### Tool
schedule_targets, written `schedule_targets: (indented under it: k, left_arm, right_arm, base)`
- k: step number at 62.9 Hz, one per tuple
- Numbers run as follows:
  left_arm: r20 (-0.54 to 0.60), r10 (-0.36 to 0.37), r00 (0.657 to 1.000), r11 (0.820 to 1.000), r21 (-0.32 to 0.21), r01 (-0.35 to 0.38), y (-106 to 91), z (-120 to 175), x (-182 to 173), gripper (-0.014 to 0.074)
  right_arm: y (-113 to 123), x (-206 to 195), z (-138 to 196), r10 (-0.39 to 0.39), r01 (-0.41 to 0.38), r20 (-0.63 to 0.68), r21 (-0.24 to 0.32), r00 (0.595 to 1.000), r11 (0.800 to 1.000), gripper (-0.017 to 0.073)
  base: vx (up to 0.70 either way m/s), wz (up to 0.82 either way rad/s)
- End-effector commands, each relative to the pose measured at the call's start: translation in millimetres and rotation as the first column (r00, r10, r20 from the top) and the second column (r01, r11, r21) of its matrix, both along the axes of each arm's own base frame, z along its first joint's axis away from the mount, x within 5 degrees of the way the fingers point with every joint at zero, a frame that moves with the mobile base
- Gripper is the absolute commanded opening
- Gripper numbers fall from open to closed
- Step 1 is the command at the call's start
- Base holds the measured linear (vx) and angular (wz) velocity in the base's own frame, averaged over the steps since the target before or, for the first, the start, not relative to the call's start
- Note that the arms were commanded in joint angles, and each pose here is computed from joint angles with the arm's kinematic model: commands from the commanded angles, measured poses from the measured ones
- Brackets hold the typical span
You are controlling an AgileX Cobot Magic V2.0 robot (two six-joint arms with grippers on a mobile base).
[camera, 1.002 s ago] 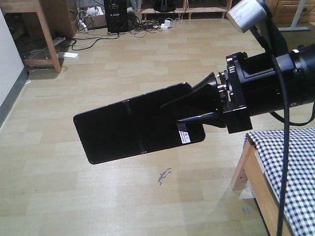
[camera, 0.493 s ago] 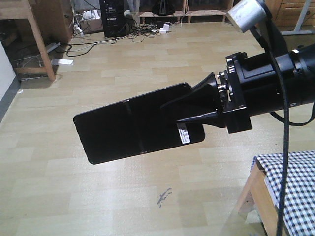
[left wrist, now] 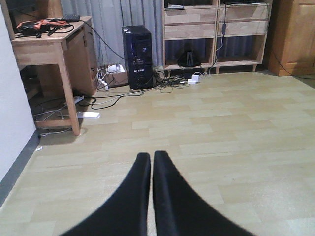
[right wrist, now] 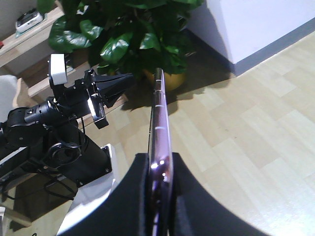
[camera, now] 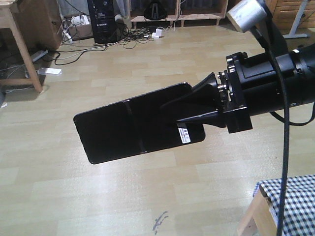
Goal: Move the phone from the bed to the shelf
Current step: 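Drive the base across the room toward the wooden shelf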
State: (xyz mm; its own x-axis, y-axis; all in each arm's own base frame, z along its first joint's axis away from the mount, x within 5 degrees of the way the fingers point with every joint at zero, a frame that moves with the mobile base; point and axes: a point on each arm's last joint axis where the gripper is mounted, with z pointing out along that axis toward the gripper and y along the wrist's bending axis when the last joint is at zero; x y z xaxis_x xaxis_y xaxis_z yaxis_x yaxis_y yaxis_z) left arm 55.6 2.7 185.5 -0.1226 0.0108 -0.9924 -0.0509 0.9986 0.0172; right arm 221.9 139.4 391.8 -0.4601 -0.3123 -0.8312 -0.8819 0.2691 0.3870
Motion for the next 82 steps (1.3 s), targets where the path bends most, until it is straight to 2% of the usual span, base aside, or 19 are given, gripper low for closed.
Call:
schedule_targets:
  k: [1,82]
  left_arm:
    - [0.071,0.003,0.997,1.000,-0.005,-0.003,0.2,4.4,0.2,0.0001]
    - [0.071,0.003,0.997,1.000,-0.005,-0.003,0.2,4.4,0.2,0.0001]
  right_arm:
    - [1.2,-14.4,21.2,0.056,-0.057,0.017,0.095,0.998,0.994,-0.0002]
    - [1.2,-14.4,21.2,0.056,-0.057,0.017,0.095,0.998,0.994,-0.0002]
  base:
    - [0.29,-0.06]
    - [0.34,-0.03]
